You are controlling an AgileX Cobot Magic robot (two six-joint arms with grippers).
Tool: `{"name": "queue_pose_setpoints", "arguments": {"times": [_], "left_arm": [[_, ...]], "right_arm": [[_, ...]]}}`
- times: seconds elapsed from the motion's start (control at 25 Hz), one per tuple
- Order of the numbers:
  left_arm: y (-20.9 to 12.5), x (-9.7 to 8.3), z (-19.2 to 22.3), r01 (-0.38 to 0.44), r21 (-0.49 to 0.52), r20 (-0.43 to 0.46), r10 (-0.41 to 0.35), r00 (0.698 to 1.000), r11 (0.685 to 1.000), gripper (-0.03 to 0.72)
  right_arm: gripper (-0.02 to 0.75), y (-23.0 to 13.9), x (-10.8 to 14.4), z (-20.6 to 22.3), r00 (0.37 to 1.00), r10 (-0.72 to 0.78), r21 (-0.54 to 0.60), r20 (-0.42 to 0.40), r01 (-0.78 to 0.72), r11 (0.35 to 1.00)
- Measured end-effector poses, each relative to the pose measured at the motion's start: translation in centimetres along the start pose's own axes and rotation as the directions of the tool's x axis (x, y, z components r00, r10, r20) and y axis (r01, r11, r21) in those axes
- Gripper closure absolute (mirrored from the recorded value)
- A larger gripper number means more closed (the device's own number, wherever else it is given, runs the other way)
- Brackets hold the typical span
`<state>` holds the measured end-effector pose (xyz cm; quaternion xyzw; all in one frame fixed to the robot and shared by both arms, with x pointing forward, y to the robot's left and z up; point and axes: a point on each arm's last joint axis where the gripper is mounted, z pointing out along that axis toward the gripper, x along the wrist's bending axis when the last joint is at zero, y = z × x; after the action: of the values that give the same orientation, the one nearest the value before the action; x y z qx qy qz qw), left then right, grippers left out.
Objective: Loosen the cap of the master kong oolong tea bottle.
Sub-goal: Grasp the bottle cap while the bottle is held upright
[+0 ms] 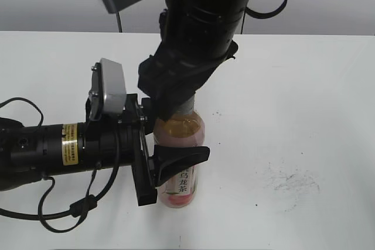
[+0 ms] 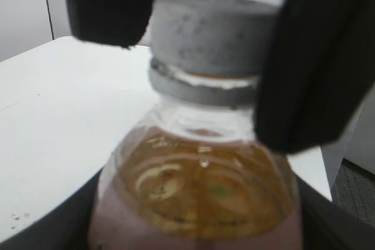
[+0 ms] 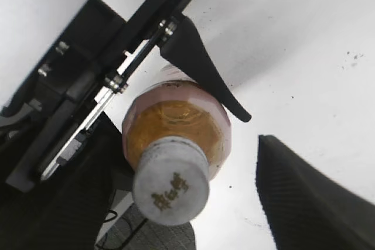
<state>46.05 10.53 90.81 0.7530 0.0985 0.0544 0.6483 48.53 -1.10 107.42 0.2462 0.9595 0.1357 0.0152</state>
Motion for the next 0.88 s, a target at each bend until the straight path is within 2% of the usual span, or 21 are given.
{"name": "queue_pose_setpoints", "arguments": {"times": [0.32,0.6,0.88], "left_arm": [[0.0,0.0,0.0,0.000,0.000,0.000,0.000,1.000,1.000,0.241],[0.0,0.0,0.0,0.000,0.000,0.000,0.000,1.000,1.000,0.241],[0.0,0.0,0.0,0.000,0.000,0.000,0.000,1.000,1.000,0.241]], "right_arm": [[0.214,-0.3,0.2,-1.8,0.989,0.150,-0.045,0.004,-0.149,0.988],[0.220,-0.9,0.3,-0.9,0.986,0.165,-0.007,0.002,-0.165,0.986],[0.290,-0.9,0.3,-0.8,0.986,0.165,-0.004,0.001,-0.165,0.986]]}}
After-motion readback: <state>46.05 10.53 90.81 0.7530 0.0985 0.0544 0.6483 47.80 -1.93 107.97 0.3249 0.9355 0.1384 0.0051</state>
